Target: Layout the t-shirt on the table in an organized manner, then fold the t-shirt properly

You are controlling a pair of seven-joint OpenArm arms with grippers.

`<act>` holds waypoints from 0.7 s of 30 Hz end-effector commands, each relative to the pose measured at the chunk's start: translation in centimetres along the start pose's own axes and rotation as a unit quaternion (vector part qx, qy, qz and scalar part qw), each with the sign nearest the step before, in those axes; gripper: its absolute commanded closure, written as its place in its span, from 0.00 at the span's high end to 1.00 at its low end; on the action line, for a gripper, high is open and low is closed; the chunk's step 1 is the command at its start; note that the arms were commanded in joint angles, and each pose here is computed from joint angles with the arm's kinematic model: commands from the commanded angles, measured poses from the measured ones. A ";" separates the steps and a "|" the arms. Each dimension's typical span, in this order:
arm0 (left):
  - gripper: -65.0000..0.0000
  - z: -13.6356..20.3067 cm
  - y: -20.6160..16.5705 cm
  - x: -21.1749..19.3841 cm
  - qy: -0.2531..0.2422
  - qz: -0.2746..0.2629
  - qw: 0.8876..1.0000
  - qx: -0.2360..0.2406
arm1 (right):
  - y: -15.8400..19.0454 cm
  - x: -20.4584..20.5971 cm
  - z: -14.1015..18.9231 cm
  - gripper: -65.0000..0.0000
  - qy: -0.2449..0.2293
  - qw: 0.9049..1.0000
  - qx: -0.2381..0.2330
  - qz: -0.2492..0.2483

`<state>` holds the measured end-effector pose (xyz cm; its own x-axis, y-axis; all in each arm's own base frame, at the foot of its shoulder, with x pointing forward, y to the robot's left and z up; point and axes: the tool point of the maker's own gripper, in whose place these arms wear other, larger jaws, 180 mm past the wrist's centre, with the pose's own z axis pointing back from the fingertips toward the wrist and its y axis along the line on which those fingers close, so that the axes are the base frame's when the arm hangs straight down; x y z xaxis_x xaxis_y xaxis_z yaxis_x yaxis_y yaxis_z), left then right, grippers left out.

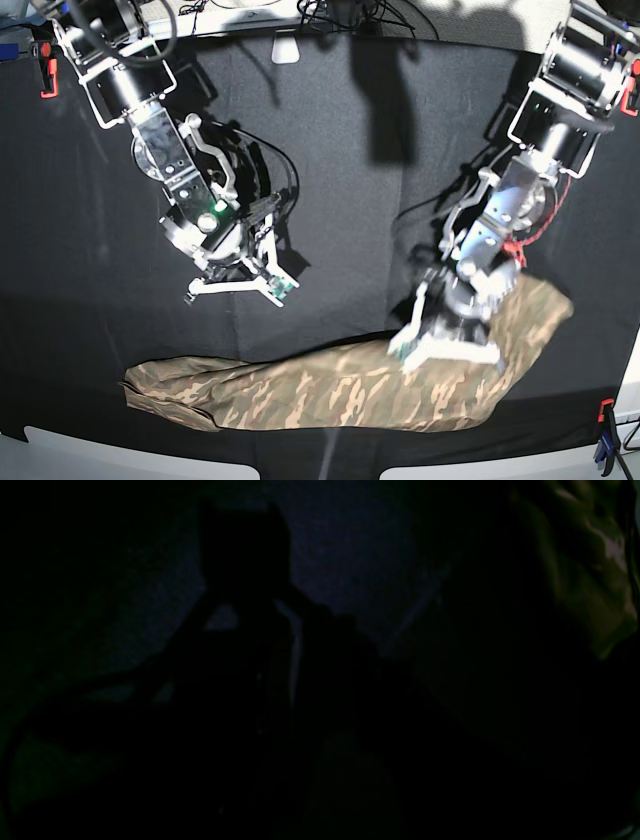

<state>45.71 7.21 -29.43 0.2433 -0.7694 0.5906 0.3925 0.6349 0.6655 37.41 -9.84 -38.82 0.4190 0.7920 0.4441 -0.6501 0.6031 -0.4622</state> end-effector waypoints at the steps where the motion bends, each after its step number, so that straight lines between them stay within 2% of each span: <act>1: 0.00 0.9 2.5 2.7 -0.036 0.006 0.999 0.030 | -1.5 1.8 0.5 0.26 -0.032 0.999 -0.017 0.006; 5: 0.00 3.7 4.2 6.0 -0.071 0.017 0.996 0.052 | -1.2 3.2 0.1 0.26 -0.079 0.997 -0.007 0.008; 11: 0.00 5.3 5.0 7.3 -0.084 0.023 0.994 0.063 | 0.2 1.2 -2.5 0.26 -0.036 0.999 0.010 0.002; 16: 0.00 7.2 5.8 9.4 -0.125 0.027 0.989 0.076 | 1.3 2.3 -4.9 0.26 -0.067 0.997 0.014 0.018; 21: 0.00 8.3 6.3 11.0 -0.161 0.027 0.983 0.082 | -0.2 3.8 -7.8 0.26 -0.038 0.999 0.014 0.007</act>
<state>43.02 3.09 -17.30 0.0084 -0.6932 0.7207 0.2844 0.6927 0.6628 43.90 -6.00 -43.20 0.3537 0.7800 0.5161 -0.6696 0.5965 -0.4426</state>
